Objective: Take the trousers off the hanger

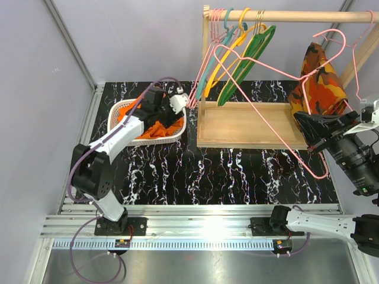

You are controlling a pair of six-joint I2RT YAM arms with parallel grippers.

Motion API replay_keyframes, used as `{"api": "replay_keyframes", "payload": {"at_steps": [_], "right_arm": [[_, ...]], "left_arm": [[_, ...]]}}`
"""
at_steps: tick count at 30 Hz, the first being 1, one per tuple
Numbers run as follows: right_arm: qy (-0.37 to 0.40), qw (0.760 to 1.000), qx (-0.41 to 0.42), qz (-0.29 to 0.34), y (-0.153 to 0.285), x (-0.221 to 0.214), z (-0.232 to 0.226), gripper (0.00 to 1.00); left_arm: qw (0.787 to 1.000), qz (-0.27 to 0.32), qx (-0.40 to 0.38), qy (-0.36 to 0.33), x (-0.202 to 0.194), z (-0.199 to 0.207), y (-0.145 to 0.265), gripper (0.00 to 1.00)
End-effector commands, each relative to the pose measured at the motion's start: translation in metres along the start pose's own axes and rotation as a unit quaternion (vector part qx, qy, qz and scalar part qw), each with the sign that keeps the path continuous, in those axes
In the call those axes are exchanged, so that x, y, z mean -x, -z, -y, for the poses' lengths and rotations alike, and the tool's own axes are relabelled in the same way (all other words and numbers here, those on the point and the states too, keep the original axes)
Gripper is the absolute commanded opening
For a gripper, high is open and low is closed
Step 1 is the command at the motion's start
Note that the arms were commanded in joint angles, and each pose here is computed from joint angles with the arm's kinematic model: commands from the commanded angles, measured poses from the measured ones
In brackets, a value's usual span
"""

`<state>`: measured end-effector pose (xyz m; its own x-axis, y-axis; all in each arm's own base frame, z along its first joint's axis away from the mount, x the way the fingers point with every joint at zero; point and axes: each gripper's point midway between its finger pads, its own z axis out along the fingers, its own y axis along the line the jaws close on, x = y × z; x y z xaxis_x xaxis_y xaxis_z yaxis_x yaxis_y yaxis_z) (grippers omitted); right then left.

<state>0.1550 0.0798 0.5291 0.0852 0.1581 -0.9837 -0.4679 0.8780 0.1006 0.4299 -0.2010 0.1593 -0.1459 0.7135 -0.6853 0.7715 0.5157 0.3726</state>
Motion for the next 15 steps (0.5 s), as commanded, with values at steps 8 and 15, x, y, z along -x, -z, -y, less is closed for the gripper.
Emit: {"api": "replay_keyframes", "payload": {"at_steps": [8,15], "right_arm": [[0.011,0.999,-0.031,0.014,-0.008,0.012,0.006,0.0],[0.023,0.998,-0.064,0.004,-0.012,0.007,0.015,0.0]], "left_arm": [[0.952,0.176,0.078,0.239,0.031,-0.073,0.065,0.79],[0.878,0.002,0.161,0.451,-0.043,-0.097,0.002,0.78]]}}
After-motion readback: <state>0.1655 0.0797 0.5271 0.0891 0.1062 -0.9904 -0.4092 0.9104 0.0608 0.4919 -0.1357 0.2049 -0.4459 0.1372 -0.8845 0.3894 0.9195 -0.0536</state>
